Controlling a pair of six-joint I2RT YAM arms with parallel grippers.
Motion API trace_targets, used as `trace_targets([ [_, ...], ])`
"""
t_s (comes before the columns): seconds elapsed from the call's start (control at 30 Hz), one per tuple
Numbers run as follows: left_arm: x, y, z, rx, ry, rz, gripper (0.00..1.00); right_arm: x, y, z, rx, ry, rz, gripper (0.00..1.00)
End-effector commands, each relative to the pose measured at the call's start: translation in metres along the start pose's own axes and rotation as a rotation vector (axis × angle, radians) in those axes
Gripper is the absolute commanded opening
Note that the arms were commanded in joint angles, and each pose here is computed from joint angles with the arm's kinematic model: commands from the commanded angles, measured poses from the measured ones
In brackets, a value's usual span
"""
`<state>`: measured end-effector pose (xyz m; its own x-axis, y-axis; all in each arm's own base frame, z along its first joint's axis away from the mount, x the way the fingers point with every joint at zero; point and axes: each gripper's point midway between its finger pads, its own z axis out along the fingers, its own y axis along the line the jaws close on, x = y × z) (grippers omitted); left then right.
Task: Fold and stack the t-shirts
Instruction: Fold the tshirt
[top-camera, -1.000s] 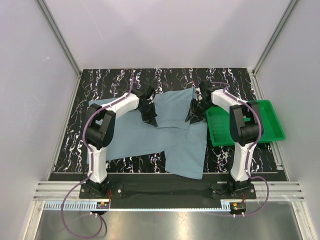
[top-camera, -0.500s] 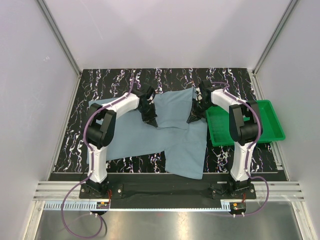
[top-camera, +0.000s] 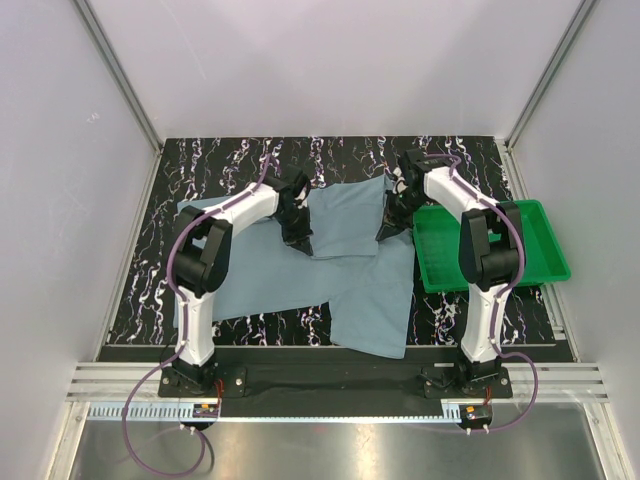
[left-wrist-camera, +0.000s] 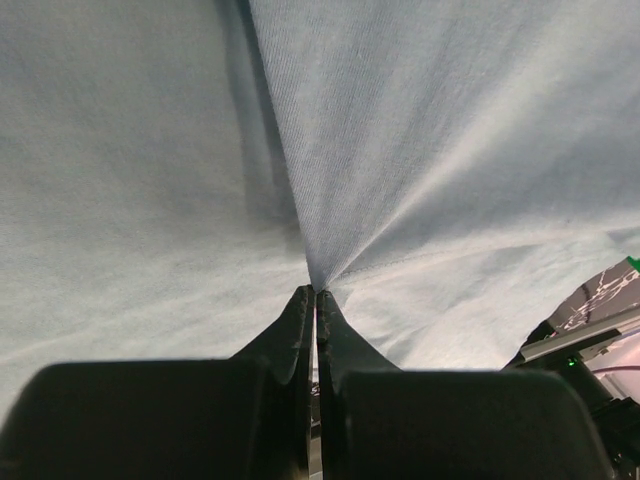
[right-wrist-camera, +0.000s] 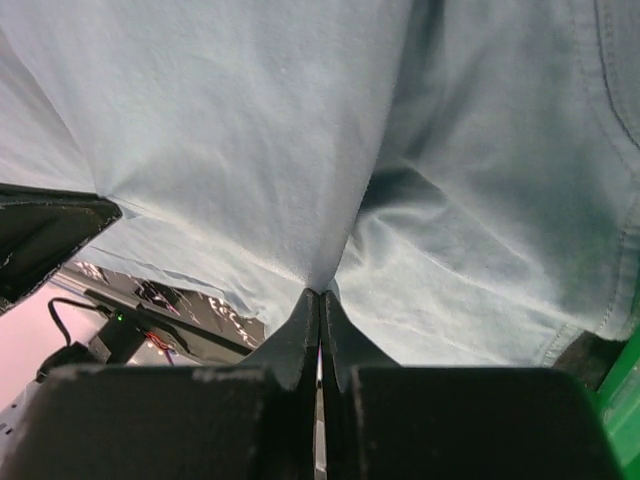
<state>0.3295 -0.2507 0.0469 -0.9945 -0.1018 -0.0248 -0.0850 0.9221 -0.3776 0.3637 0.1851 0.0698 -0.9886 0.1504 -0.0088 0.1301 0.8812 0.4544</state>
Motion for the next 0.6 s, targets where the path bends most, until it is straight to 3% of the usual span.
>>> trace_targets([
  [0.0,-0.004,-0.002,-0.004,0.014,0.014,0.009,0.0,0.004,-0.004,-0.009,0.008,0.017,0.003,0.0],
  [0.17,-0.006,-0.001,0.0,0.014,0.025,0.0,0.01,-0.005,-0.011,-0.013,0.003,0.0,0.025,0.01],
  [0.2,-0.006,-0.001,0.002,0.021,0.033,-0.001,0.08,-0.006,-0.015,-0.012,0.006,0.0,0.028,0.04],
  [0.23,-0.005,-0.001,0.004,0.027,0.044,-0.001,0.15,-0.006,-0.018,-0.009,0.015,0.006,0.032,0.18],
  [0.33,-0.006,-0.001,0.003,0.025,0.037,0.016,0.26,-0.006,-0.032,-0.005,0.07,0.002,0.027,0.31],
  [0.4,-0.015,-0.003,-0.012,0.02,-0.029,0.047,0.34,-0.016,-0.028,-0.014,0.069,-0.045,0.009,0.37],
  [0.57,-0.049,0.009,-0.058,-0.014,-0.246,0.053,0.37,-0.082,-0.001,-0.032,0.024,-0.262,-0.019,0.46],
])
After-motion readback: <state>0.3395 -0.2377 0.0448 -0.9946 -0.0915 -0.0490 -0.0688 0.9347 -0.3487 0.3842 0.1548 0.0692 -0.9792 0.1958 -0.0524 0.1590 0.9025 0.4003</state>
